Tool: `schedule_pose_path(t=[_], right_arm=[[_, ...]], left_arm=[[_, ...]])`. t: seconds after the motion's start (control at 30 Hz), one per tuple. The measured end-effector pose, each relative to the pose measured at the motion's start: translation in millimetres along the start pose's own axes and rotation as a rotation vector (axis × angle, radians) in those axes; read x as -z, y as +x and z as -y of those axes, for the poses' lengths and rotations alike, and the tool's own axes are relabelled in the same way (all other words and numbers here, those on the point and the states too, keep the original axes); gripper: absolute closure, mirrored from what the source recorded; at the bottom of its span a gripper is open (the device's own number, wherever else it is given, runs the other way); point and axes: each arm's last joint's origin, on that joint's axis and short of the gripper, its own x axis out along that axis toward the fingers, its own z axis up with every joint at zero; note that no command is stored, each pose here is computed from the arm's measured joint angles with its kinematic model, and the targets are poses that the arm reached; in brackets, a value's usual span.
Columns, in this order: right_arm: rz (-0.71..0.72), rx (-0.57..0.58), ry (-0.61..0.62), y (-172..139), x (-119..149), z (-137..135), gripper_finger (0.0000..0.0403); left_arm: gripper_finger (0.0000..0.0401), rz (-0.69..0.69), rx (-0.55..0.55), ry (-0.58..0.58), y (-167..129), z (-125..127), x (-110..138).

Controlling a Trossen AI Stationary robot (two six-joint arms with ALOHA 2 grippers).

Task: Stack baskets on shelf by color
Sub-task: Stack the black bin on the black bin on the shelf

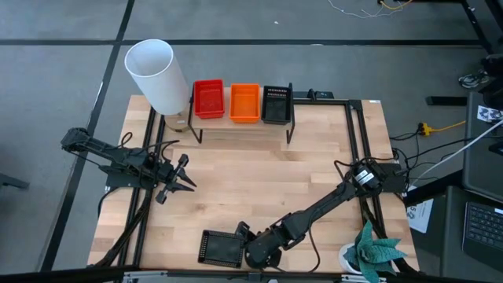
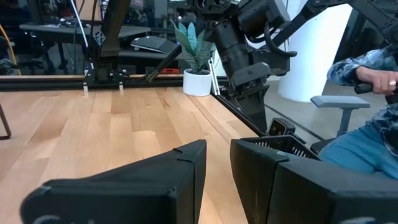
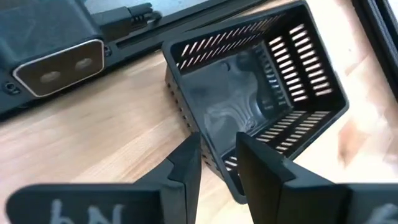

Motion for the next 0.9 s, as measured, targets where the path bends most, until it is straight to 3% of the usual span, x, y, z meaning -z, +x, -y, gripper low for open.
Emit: schedule_pose_path(t=[0.23,0.57,0.8,0.9], right_arm=[[-0.010,-0.038,-0.040,14.7,8.7,-2.4,0.0302],[-0.018,0.003,-0.077,29.1,14.1,-2.2,0.0304],[-0.049,-0.015,0.000,28.9,17.2,-3.9,0.0389],[-0.071,0.011,0.089,28.9,18.4,-3.2,0.0393]], left_arm=[[0.0335,-0.002,-0.001,0.000,0.0,0.0,0.2],[0.0335,-0.005,-0.001,0.000,0.0,-0.1,0.5],[0.0335,-0.005,0.000,0.000,0.0,0.0,0.5],[0.0335,-0.006,0.000,0.000,0.0,0.0,0.6]])
